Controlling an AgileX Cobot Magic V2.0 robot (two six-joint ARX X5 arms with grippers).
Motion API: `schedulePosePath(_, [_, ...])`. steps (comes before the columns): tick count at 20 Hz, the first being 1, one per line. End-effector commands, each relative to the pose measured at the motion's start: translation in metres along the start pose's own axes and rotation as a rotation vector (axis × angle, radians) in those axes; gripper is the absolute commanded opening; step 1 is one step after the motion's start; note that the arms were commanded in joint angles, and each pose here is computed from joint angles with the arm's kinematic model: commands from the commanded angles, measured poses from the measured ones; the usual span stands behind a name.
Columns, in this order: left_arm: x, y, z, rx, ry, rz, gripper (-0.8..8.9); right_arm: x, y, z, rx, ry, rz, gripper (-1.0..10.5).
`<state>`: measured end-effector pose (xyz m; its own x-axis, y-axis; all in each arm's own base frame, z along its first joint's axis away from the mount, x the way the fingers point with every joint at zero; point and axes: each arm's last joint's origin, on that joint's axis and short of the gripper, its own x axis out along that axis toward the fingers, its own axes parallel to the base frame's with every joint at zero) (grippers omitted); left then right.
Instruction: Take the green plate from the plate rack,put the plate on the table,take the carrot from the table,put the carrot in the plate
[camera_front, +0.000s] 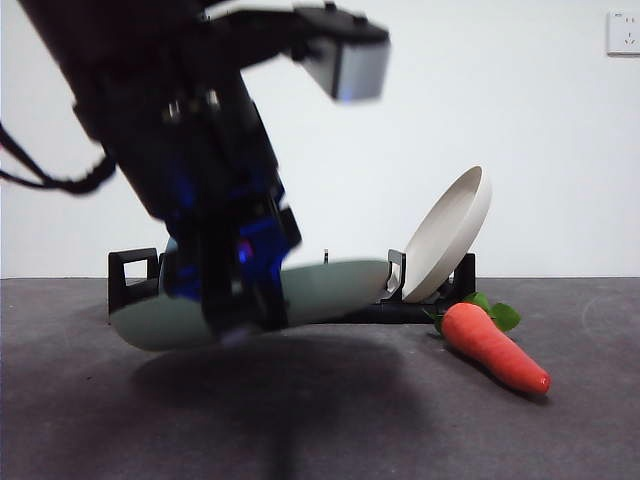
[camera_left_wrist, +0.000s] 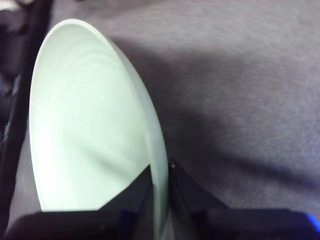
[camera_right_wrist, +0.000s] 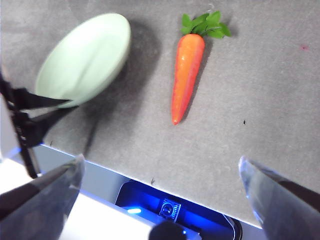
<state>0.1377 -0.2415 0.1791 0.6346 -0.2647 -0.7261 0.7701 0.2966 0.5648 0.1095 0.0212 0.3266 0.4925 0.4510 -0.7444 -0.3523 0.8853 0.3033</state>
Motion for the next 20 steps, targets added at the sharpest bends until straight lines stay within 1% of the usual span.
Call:
schedulePosePath(1, [0.014,-0.009,-0.001,0.079,0.026,-0.005,-0.06,0.001,0.000,0.002,0.006,0.004,0.003,6.3])
schedulePosePath(4, [0.035,-0.022,-0.006,0.109,0.086,-0.046,-0.06,0.002,0.000,0.002,0.007,0.006,0.003,6.3])
schedulePosePath(6, [0.042,-0.028,-0.008,0.116,0.097,-0.097,-0.05,0.003,-0.001,0.003,0.011,0.013,0.003,6.3])
schedulePosePath(7, [0.042,-0.028,-0.008,0.096,0.089,-0.118,0.04,0.004,-0.002,0.003,0.016,0.017,0.003,6.3])
schedulePosePath(8, [0.042,-0.028,-0.008,0.068,0.083,-0.128,0.39,0.005,-0.002,0.004,0.021,0.024,0.004,6.3])
schedulePosePath(11, [0.038,-0.026,-0.006,0.005,0.072,-0.135,3.54,0.012,-0.006,0.009,0.033,0.050,0.005,6.3])
schedulePosePath(12, [0.038,-0.025,-0.005,0.002,0.070,-0.135,3.86,0.016,-0.007,0.013,0.034,0.053,0.006,6.3])
schedulePosePath(15, [0.034,-0.018,0.002,-0.014,0.065,-0.124,3.84,0.028,-0.012,0.022,0.037,0.068,0.010,6.3])
schedulePosePath(17, [0.022,-0.007,0.013,-0.091,0.052,-0.119,3.83,0.041,-0.015,0.032,0.036,0.076,0.020,6.3])
schedulePosePath(20, [-0.020,0.025,0.035,-0.214,-0.049,-0.083,3.83,0.073,-0.015,0.050,0.015,0.095,0.048,6.2])
